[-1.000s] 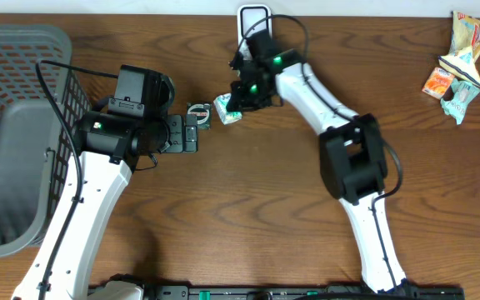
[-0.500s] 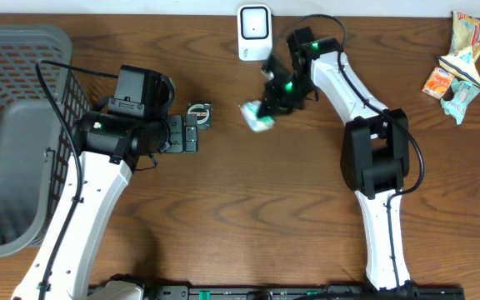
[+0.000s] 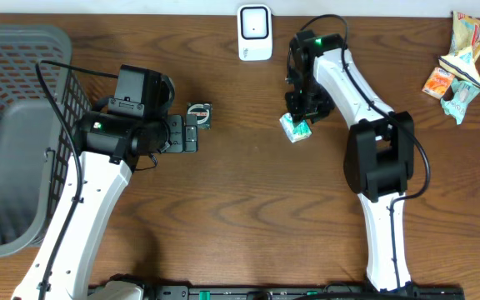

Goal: Scan the item barcode

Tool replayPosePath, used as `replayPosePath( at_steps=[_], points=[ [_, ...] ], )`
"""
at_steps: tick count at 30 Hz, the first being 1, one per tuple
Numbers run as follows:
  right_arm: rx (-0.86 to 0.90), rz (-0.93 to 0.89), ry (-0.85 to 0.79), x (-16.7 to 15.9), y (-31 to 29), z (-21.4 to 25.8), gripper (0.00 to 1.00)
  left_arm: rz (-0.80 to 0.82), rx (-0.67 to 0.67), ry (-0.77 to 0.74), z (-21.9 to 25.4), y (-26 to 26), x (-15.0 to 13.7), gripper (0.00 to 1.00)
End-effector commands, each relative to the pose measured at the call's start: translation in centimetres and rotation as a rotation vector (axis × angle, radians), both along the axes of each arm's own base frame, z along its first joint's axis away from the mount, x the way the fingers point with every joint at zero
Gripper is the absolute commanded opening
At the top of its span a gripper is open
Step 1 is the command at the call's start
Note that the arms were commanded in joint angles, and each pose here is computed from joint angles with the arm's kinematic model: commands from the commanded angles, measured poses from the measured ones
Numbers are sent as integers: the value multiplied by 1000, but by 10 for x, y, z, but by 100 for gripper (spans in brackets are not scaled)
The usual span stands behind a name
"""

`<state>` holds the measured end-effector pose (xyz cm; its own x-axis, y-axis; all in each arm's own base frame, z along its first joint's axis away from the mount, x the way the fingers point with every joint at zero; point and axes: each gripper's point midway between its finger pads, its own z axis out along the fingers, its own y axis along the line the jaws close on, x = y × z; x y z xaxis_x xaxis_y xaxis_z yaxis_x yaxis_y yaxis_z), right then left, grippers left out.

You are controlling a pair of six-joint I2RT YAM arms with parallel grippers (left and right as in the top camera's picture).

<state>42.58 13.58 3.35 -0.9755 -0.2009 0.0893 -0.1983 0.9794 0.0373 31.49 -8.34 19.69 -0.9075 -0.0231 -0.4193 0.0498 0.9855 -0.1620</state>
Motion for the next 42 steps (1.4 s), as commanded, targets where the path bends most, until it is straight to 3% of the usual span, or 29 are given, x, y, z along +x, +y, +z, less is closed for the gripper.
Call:
replayPosePath(
  at_steps=[1,5,7,12,19,23,26,33,38,40,42],
  points=[
    [77,-26,-130,7,11,64,42,-2,3,-19,6,1,2,98],
    [208,5,-86,-15,42,86,34,-2,3,-20,6,1,2,98],
    [198,49,-66,-24,50,85,25,-2,3,-19,6,1,2,97],
    [122,133,-36,-35,64,60,21,-2,3,-20,6,1,2,98],
    [-184,45,-50,-41,41,21,24,-2,3,-19,6,1,2,98],
    [-220,30,-46,-43,31,-2,30,-2,3,-19,6,1,2,98],
    [-232,8,-44,-43,18,-21,26,-2,3,-19,6,1,2,98],
    [-456,-154,-194,-1,-61,-5,27,-2,3,-19,6,1,2,98],
    [-315,-269,-279,38,-68,28,29,-2,3,-19,6,1,2,98],
    [-169,-294,-267,45,-50,38,40,-2,3,-20,6,1,2,98],
    [-31,-303,-238,47,-30,45,41,-2,3,-19,6,1,2,98]
  ],
)
